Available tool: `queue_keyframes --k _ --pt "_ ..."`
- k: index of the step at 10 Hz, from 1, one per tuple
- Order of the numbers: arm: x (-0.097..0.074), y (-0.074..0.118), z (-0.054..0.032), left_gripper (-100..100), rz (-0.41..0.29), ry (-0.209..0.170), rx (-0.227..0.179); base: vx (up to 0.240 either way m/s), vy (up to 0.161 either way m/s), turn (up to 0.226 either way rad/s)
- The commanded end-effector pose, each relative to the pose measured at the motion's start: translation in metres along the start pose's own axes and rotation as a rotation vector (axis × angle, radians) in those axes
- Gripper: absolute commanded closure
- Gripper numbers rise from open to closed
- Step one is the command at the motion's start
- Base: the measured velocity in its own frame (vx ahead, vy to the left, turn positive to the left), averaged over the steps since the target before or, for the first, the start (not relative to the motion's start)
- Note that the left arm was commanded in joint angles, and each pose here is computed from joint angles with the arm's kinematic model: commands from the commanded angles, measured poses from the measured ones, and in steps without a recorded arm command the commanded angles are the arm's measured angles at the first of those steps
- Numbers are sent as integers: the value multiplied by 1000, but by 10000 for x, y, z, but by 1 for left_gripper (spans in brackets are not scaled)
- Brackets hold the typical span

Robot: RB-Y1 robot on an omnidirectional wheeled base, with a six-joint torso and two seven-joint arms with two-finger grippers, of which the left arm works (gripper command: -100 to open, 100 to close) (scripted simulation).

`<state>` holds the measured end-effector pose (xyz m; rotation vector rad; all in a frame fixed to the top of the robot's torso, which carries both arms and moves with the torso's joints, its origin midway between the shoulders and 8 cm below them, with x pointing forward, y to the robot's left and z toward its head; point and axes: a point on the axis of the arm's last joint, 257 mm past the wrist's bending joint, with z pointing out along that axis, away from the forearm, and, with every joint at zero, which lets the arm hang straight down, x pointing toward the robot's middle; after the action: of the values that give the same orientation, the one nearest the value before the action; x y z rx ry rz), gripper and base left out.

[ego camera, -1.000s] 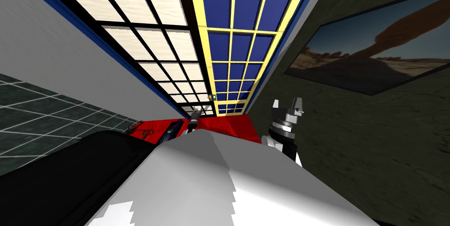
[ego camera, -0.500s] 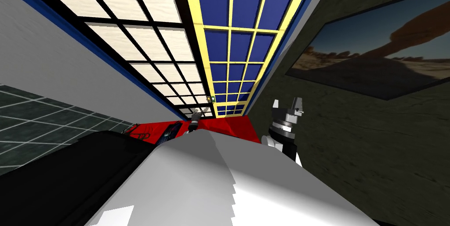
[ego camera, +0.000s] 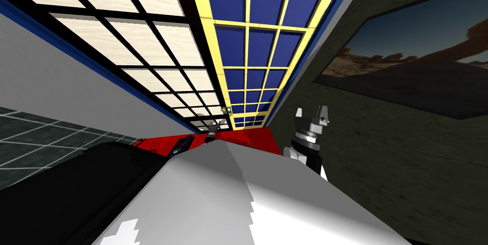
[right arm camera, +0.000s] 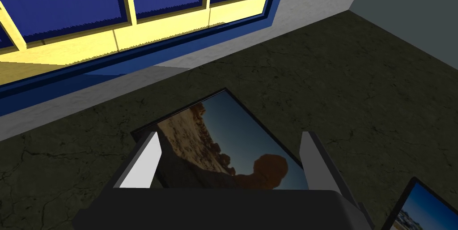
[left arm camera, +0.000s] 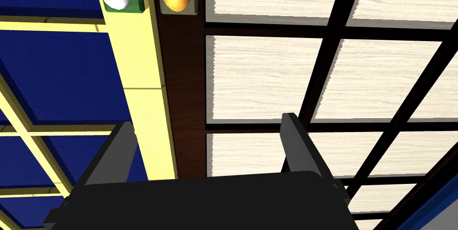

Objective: Pull the door open

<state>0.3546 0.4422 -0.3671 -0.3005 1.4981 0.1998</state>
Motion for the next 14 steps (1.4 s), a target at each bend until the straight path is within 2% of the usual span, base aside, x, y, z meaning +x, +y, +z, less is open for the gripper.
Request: queue_keyframes --k 1,5,7,8,9,10,13,14 --pt "97 -18 -44 -100 23 14 -5 131 15 -29" --pt "268 -79 -115 -100 63 41 -12 143 16 -32" --pt "268 -80 -114 -100 62 41 -12 90 14 -12" --pt "323 113 -212 -100 88 64 -33 -77 -11 110" --pt "335 168 -239 -100 95 70 -39 -154 -16 90" --pt "365 295 -304 -100 110 85 -54 -172 -18 72" --pt "458 718 -544 -100 158 138 -109 -174 -19 107" --pt "458 718 -544 -100 158 138 -109 -131 -5 29"
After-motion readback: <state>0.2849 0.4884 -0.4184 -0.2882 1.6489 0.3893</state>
